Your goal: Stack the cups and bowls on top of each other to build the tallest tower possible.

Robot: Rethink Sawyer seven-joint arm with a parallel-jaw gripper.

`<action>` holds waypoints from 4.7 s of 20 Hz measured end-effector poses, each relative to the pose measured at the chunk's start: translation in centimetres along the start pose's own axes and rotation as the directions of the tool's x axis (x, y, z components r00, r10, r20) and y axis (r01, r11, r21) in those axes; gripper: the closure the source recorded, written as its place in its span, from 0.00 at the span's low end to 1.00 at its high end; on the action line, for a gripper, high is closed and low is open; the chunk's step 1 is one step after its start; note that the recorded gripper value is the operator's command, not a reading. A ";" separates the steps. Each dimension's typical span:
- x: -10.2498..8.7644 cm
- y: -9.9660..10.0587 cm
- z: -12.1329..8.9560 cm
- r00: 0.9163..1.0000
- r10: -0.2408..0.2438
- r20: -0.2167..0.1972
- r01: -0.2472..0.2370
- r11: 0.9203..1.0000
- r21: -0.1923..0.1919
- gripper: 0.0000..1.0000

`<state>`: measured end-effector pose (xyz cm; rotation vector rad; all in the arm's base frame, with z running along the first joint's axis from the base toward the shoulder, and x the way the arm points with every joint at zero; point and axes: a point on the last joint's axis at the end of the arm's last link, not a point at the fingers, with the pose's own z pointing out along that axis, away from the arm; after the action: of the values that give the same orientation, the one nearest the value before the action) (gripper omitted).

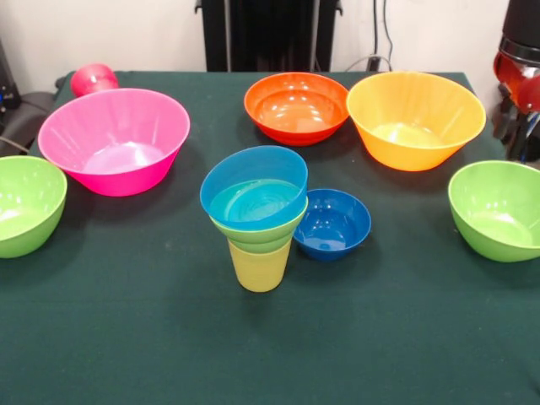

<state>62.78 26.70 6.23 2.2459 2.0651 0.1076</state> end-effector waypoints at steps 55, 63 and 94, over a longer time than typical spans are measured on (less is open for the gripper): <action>0.2 -2.2 4.6 0.999 -0.022 0.042 0.022 1.000 0.000 0.00; 0.7 -3.1 5.6 0.998 -0.036 0.047 0.035 0.999 0.014 0.00; 3.7 -5.5 8.1 0.993 -0.103 0.056 0.101 0.994 0.036 0.00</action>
<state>58.52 30.66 -2.48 2.1304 2.1621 0.0013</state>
